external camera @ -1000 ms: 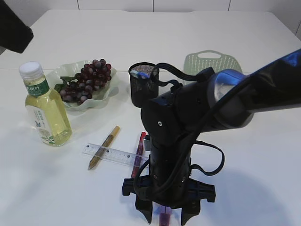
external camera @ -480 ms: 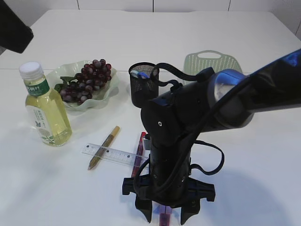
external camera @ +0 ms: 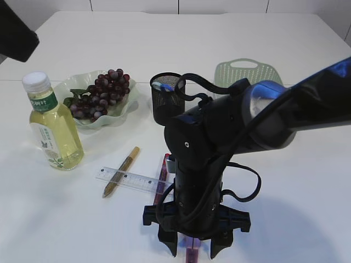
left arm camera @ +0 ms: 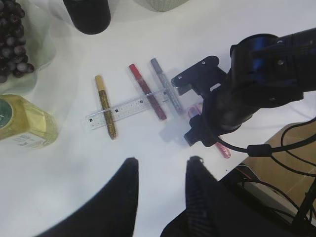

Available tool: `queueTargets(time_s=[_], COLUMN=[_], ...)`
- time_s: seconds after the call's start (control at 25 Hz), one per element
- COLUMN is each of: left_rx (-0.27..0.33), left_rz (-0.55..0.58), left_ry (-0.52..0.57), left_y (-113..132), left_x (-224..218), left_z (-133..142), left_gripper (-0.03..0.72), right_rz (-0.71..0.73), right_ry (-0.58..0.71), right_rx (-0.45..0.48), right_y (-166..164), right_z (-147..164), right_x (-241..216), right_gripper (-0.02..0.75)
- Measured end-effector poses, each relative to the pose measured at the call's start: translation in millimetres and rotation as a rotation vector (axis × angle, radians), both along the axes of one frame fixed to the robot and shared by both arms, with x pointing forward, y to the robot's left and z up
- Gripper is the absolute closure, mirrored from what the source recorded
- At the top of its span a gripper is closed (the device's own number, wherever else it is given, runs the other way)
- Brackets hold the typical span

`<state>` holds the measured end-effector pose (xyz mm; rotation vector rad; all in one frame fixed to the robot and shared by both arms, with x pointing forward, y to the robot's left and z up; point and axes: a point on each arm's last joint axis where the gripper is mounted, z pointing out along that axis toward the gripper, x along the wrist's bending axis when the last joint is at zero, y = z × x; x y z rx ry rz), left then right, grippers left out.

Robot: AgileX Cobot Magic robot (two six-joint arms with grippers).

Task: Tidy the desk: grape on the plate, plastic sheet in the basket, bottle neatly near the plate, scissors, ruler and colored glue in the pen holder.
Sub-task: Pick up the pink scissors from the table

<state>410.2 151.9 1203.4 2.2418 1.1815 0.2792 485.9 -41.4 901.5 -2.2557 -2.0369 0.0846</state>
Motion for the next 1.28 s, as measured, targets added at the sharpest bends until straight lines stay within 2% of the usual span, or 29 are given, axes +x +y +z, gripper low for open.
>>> queueTargets(time_s=[1.28], left_rx=[0.001], left_rz=[-0.001], left_ry=[-0.001], left_y=[0.0], left_x=[0.0], left_z=[0.0], left_gripper=[0.446], right_rz=[-0.005], right_ry=[0.016], right_rx=[-0.024], right_y=[-0.9], right_z=[-7.0], right_x=[-0.2], right_gripper=[0.240])
